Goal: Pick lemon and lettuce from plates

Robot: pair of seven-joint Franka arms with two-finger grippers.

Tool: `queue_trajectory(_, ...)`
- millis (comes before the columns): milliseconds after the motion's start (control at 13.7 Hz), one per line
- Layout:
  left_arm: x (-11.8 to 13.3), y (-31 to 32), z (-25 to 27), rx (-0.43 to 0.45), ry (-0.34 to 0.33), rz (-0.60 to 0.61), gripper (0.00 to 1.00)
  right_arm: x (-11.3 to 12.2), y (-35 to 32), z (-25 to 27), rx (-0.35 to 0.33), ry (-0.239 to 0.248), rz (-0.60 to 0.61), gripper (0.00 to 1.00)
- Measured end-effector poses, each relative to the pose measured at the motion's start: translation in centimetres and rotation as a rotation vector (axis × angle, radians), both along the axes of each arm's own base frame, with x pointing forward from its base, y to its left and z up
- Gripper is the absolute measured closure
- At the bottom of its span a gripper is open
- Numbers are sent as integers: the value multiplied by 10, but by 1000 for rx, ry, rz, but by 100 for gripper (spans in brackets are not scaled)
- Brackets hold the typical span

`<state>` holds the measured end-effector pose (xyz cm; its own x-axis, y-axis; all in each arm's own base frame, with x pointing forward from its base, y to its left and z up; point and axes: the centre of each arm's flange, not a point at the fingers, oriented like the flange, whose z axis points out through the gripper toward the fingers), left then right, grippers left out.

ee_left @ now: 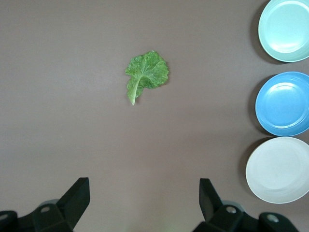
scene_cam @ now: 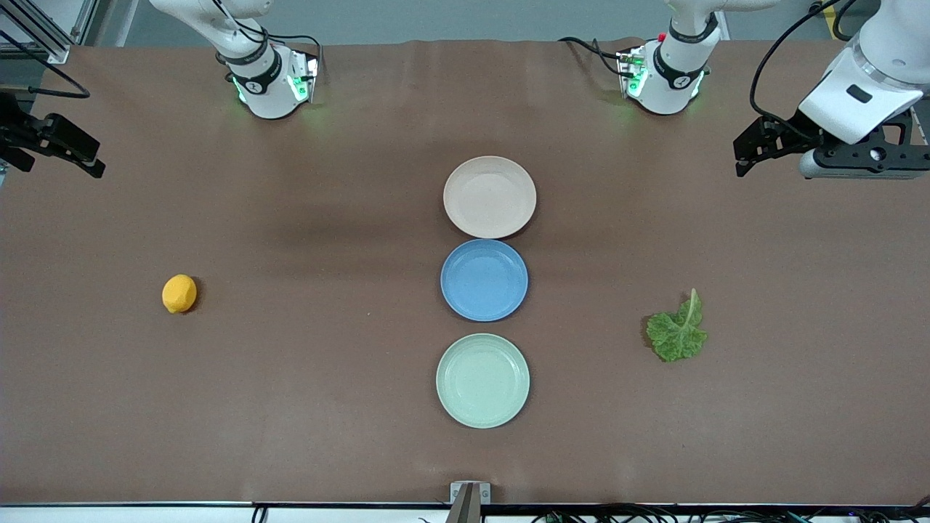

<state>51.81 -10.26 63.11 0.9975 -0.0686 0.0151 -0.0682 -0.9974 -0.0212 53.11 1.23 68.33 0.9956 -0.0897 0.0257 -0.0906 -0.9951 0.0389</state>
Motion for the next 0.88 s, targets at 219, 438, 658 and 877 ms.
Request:
queue_trajectory(219,2,2,-3,0,6,4,0,4,0,1,1,-25,1,0)
queue_trajectory(438,5,12,-4,0,8,22,0,15,0,-9,2,-41,16,0)
queue_trajectory(658,7,18,-7,0,12,32,0,19,-1,-15,3,-32,22,0)
queue_trajectory(877,9,25,-5,-1,7,43,0,19,-1,-14,3,-33,24,0)
